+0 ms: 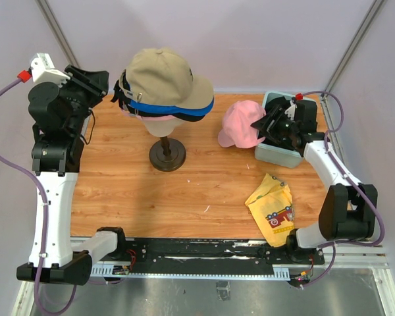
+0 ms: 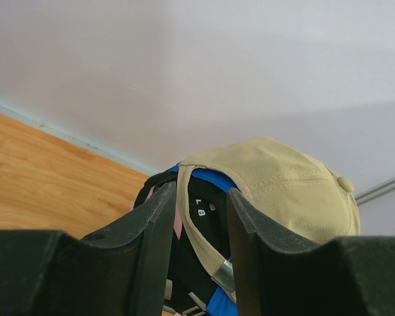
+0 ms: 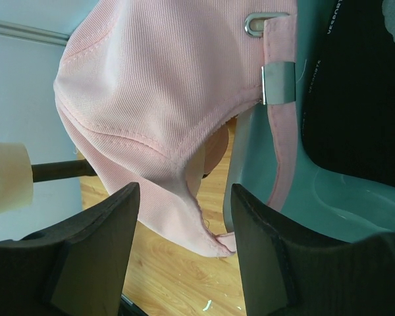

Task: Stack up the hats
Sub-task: Pick up the hat from the center of the board.

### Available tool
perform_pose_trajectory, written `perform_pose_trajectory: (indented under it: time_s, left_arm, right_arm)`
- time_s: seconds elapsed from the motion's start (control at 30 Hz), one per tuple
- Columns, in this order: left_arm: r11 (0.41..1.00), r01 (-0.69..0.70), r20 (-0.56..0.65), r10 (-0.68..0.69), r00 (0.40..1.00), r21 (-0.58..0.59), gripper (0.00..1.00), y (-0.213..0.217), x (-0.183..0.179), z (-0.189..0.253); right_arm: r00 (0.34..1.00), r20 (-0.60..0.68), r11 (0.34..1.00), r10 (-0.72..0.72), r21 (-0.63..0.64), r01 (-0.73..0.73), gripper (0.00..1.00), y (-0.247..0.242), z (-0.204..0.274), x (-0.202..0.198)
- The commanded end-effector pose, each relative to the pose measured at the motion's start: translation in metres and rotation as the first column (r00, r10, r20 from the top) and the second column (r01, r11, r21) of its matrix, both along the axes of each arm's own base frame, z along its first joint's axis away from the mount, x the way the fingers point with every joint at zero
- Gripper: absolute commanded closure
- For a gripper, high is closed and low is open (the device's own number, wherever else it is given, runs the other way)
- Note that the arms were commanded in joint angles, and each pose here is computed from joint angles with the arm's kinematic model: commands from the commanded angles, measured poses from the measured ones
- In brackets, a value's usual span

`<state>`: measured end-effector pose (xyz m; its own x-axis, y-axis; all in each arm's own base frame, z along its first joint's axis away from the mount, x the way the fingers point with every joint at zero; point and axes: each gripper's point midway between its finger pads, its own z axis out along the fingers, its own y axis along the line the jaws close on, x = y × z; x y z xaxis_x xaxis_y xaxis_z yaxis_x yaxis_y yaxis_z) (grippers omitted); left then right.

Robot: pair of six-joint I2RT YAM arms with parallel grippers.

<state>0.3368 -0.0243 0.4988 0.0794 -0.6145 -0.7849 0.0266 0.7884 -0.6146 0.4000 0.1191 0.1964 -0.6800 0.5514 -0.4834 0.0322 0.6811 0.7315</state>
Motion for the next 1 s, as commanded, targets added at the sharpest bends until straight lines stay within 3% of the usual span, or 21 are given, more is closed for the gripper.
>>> perform_pose_trajectory:
  time_s: [0.0,0.37,0.5,0.63,0.87,0.97]
  left_arm:
    - [1.0,-0.01,0.063,0.009,0.998,0.014,0.59,0.002,-0.005,0.014]
    - [1.0,-0.013,0.065,0.012,0.998,0.019,0.59,0.003,-0.002,0.012]
    - [1.0,-0.017,0.062,0.015,0.998,0.021,0.59,0.003,-0.002,0.011]
    - [0.999,-0.022,0.061,0.02,0.998,0.025,0.59,0.004,-0.003,0.011]
    - [0.999,-0.03,0.062,0.028,0.998,0.027,0.59,0.006,-0.007,0.012]
    - [0.999,-0.036,0.07,0.033,0.997,0.037,0.59,0.007,-0.011,0.016]
  right_arm:
    - [0.998,0.066,1.0,-0.014,0.024,0.012,0.41,-0.005,0.019,0.016]
    - [0.996,0.084,0.998,-0.01,0.062,0.005,0.42,0.0,0.018,0.027]
    - [0.995,0.098,0.997,-0.005,0.083,-0.003,0.47,0.003,0.02,0.032]
    - [0.994,0.105,0.994,0.007,0.107,-0.019,0.58,0.006,0.022,0.035]
    - [0.991,0.128,0.99,0.034,0.128,-0.05,0.95,0.011,0.033,0.031]
    - [0.985,0.164,0.989,0.044,0.135,-0.066,0.99,0.013,0.049,0.029]
